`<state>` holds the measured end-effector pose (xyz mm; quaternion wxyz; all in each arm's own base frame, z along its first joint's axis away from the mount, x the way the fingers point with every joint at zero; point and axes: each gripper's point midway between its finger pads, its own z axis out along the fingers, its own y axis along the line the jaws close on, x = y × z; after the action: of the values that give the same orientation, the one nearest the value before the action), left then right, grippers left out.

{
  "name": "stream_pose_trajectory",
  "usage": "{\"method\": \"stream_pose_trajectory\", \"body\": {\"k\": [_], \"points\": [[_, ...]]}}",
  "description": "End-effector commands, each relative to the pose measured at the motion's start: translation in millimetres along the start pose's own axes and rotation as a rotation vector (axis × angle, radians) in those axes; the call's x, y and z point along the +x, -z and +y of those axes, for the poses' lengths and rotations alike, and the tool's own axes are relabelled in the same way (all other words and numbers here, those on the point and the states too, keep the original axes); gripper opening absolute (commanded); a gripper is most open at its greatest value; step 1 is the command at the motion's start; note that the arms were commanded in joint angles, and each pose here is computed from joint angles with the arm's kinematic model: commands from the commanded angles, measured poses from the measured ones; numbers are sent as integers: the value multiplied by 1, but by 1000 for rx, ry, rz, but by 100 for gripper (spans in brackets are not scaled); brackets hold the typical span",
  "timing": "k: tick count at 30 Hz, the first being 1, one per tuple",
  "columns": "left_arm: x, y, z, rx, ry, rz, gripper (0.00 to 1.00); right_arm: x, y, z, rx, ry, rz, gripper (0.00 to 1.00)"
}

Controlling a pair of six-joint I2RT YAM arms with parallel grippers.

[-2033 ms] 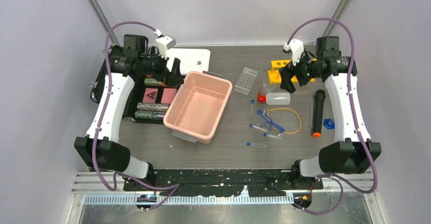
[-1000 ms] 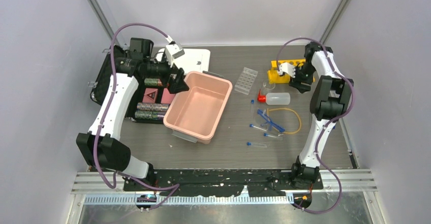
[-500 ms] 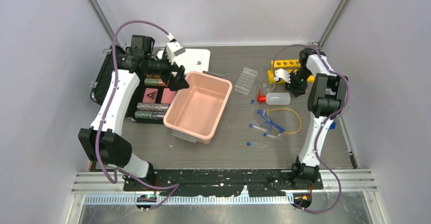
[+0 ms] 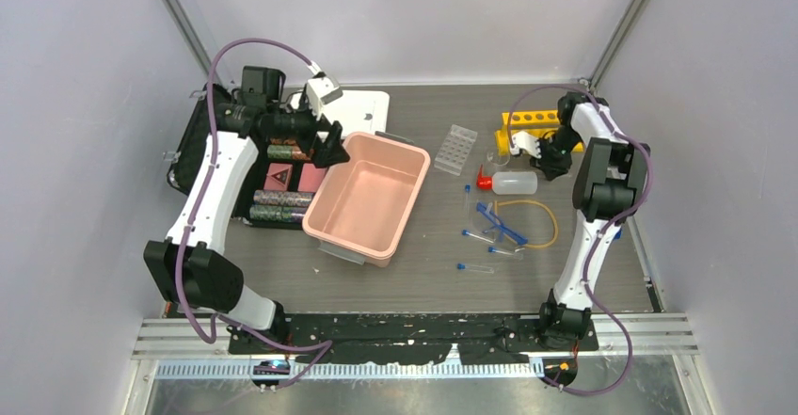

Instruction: Organize the chemistry lab equipment

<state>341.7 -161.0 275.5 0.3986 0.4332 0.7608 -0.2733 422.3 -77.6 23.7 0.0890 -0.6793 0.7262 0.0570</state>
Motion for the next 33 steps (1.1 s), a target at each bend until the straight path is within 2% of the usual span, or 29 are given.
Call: {"method": "stream_pose_trajectory", "body": {"k": [1,10,12,15,16,17,18,20,22,23,28,29,33], "points": [[-16,9,1,-51,-59,-61,97,-11,54,6,82,39,-26,8],[-23,10,24,-164,-48,-70,97,-45,128,5,244,-28,-136,5],[-29,12,27,-183,-43,-94,99,-61,145,4,279,-69,-206,5],[-53,15,17,-140,-29,-189,100,-112,191,-2,349,-134,-395,5],[-63,16,12,-115,-17,-231,100,-128,201,0,341,-219,-464,5],[-76,16,9,-92,-19,-284,100,-159,225,-1,361,-206,-575,5],[-87,17,4,-59,-9,-329,99,-175,238,-3,362,-278,-652,5],[-113,20,-5,10,34,-426,99,-226,272,-2,348,-311,-855,5],[-139,24,-14,80,70,-508,97,-265,297,4,314,-342,-1004,5],[-152,26,-18,107,80,-541,96,-279,299,18,246,-422,-1054,5],[-209,30,-46,261,124,-675,94,-353,310,45,152,-389,-1293,5],[-217,29,-51,291,138,-691,94,-363,328,51,148,-380,-1361,5],[-233,17,-68,373,181,-722,91,-390,332,70,61,-382,-1449,5]]}}
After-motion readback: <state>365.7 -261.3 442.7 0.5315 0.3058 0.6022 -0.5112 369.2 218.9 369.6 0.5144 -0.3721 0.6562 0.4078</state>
